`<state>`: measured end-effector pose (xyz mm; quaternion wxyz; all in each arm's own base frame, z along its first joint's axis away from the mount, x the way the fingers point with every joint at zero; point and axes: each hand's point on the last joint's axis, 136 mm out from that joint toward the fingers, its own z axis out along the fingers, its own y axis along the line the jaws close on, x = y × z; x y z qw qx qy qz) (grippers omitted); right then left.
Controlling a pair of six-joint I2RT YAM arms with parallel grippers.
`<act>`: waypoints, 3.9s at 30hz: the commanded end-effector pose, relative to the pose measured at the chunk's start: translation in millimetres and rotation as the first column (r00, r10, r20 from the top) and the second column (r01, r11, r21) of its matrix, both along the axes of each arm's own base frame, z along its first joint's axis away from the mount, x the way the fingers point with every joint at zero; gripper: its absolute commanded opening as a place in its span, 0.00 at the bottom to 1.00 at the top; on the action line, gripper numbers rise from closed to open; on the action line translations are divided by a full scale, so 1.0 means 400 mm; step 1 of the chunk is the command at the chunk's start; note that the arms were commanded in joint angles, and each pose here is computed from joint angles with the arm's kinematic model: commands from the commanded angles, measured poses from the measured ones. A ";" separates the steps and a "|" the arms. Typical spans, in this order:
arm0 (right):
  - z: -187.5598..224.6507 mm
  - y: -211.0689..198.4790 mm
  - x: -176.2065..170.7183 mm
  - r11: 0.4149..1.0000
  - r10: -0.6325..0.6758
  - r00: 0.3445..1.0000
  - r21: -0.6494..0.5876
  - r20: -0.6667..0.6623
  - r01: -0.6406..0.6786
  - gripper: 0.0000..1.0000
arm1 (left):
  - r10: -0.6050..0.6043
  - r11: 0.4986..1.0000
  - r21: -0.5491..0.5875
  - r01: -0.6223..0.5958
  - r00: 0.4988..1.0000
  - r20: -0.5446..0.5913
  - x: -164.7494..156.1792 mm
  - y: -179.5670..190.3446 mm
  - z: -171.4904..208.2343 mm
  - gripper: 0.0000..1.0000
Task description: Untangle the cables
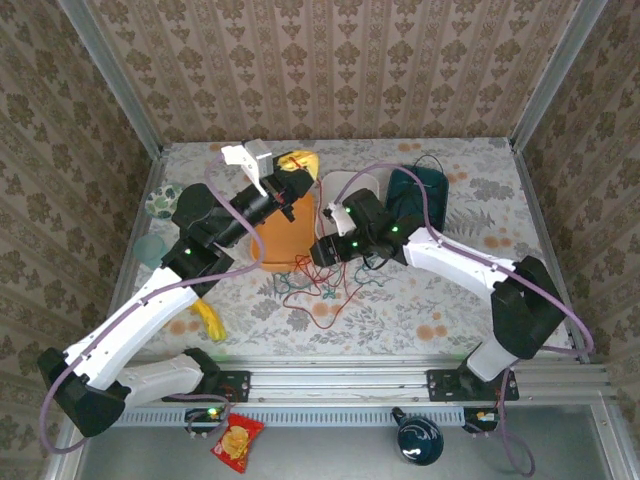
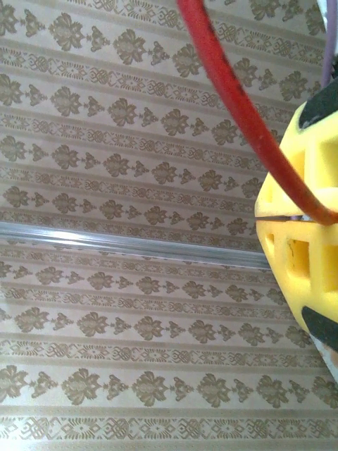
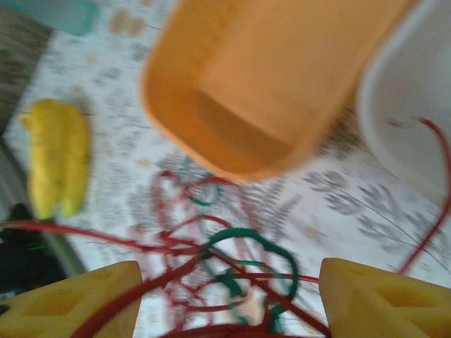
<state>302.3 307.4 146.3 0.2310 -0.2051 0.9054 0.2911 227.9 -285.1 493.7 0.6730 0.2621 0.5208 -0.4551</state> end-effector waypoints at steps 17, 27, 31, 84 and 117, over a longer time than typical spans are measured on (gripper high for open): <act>-0.261 -0.330 -0.068 0.920 -0.358 0.912 -0.246 -0.202 0.306 0.66 | 0.396 0.913 -0.202 -0.354 0.888 0.232 -0.054 0.235 0.245 0.00; -0.290 -0.388 -0.079 0.895 -0.436 0.859 -0.232 -0.268 0.381 0.57 | 0.519 0.847 -0.306 -0.434 0.800 0.302 -0.099 0.342 0.333 0.00; -0.275 -0.378 -0.074 0.907 -0.415 0.871 -0.197 -0.264 0.372 0.49 | 0.439 0.892 -0.268 -0.365 0.841 0.316 -0.106 0.313 0.345 0.00; -0.123 -0.215 -0.004 0.953 -0.281 0.959 -0.133 -0.044 0.273 0.60 | 0.505 0.827 -0.445 -0.343 0.800 0.323 -0.136 0.401 0.470 0.00; 0.039 -0.257 0.008 0.946 -0.307 0.944 -0.073 0.118 0.316 0.62 | 0.469 0.883 0.304 -0.358 0.716 -0.517 0.437 0.206 -0.639 0.00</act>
